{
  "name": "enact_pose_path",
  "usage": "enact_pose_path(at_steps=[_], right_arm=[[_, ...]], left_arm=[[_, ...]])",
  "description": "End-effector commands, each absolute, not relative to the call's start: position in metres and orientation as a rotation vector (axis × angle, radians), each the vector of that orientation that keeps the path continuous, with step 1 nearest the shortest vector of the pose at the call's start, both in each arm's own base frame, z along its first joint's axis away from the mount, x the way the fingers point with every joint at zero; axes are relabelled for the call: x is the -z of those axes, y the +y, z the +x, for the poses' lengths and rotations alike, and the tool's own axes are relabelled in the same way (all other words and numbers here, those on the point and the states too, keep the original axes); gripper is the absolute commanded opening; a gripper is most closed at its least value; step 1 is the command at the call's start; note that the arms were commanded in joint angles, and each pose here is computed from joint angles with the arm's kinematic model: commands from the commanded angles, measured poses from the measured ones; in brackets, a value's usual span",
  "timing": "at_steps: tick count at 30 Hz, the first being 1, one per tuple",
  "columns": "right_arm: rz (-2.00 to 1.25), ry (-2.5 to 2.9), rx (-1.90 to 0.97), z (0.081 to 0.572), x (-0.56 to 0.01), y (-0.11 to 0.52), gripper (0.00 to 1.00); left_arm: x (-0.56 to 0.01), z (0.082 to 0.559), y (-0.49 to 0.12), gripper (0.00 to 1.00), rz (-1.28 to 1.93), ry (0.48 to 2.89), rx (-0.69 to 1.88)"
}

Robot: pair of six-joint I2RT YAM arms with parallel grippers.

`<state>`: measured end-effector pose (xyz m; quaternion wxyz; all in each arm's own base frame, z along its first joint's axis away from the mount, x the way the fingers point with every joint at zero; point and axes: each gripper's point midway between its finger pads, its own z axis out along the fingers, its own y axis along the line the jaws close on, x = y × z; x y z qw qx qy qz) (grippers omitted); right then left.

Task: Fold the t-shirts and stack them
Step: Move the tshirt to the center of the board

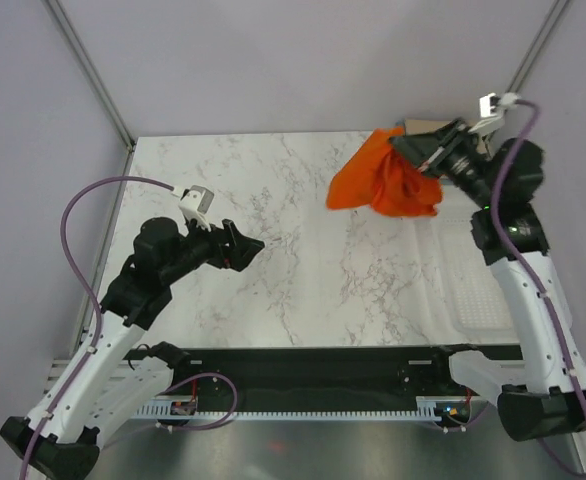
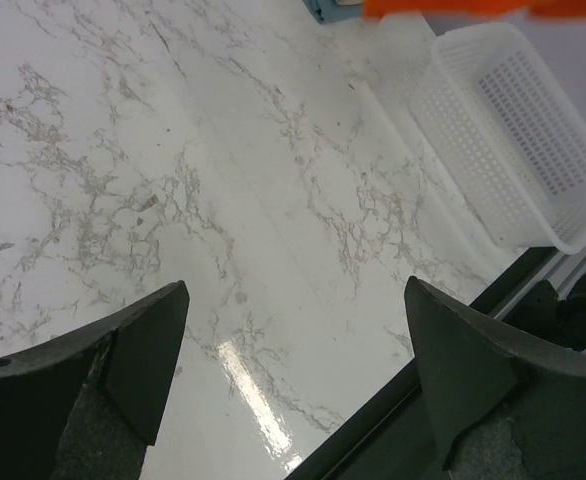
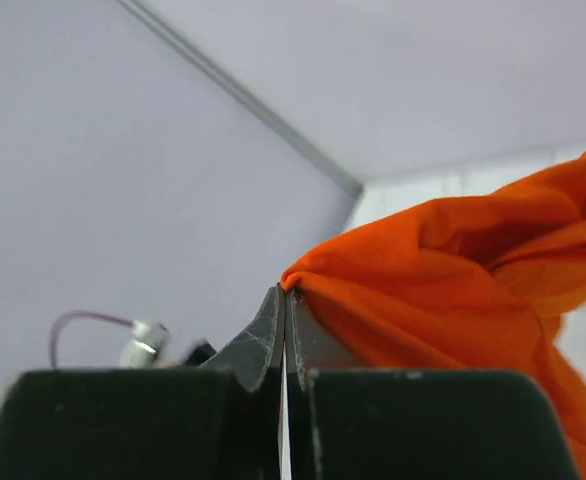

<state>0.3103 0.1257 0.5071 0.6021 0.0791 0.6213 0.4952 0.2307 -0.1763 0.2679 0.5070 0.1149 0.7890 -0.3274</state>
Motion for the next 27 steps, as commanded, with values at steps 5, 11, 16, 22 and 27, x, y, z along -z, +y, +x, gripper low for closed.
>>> enact_pose_path(at_steps=[5,11,16,22,27], right_arm=[[0.228,2.1,-0.972,0.327,-0.275,0.202,0.0],[0.261,2.172,-0.912,0.344,-0.253,0.21,0.02],[0.172,2.264,-0.819,0.373,-0.215,0.219,0.2],[0.202,2.241,-0.579,0.383,-0.222,0.186,0.48],[0.305,2.374,-0.38,0.337,-0.177,0.146,0.5]], left_arm=[[-0.256,0.222,-0.17,0.96,0.191,1.982,0.795],[-0.239,0.206,-0.181,0.96,0.215,2.067,0.899],[-0.209,0.209,-0.19,0.94,0.206,2.191,0.922],[-0.179,0.207,-0.199,0.93,0.202,2.311,0.95],[-0.149,0.215,-0.204,0.91,0.156,2.385,0.889]])
